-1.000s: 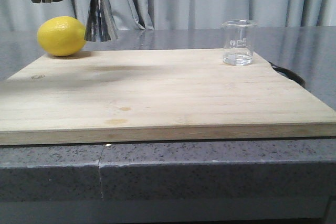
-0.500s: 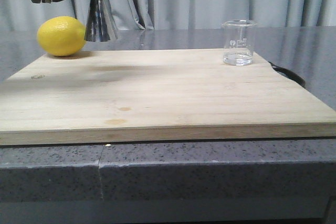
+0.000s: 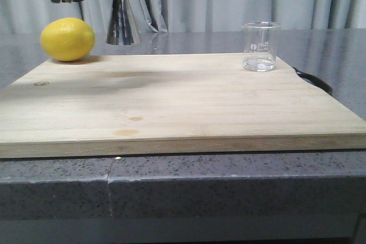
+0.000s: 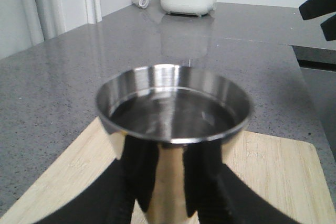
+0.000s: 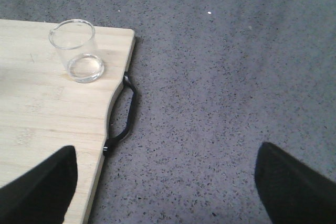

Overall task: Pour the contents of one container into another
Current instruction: 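Lower the filled jigger onto the board with the left gripper and release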

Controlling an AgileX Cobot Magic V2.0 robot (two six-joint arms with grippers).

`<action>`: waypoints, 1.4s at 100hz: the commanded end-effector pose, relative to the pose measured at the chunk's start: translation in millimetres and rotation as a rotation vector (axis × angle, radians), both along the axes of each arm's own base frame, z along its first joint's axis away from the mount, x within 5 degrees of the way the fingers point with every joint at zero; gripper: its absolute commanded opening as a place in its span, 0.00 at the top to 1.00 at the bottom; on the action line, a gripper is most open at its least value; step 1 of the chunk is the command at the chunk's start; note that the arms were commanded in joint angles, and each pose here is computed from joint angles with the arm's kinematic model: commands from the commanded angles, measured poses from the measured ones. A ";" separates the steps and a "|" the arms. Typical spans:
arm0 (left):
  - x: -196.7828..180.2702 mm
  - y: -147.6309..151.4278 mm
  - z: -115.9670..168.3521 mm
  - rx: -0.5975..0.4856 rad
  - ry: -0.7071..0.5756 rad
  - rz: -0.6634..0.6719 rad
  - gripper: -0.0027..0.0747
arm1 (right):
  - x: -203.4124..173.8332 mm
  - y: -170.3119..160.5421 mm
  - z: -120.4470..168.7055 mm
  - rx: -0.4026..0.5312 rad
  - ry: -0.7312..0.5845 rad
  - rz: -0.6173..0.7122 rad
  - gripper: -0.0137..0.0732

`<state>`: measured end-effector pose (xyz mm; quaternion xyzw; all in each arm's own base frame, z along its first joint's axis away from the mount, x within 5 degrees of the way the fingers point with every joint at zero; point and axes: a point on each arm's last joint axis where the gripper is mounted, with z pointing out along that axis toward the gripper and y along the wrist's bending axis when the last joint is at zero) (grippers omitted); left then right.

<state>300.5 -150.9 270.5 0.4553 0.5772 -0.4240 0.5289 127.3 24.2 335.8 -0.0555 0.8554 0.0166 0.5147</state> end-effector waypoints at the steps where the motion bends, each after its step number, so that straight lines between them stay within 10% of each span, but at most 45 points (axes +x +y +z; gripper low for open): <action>1: -1.4 -7.2 27.2 -0.154 -0.034 -0.045 0.70 | 0.6 1.1 12.9 -0.001 -0.082 0.022 0.13; 102: 16.6 -14.6 -10.3 -0.117 0.008 -0.048 0.68 | 0.9 1.0 13.6 -0.006 -0.092 0.024 0.13; 140: 12.9 -13.4 -11.0 -0.033 0.009 -0.057 0.17 | 0.9 1.0 13.6 -0.006 -0.092 0.024 0.13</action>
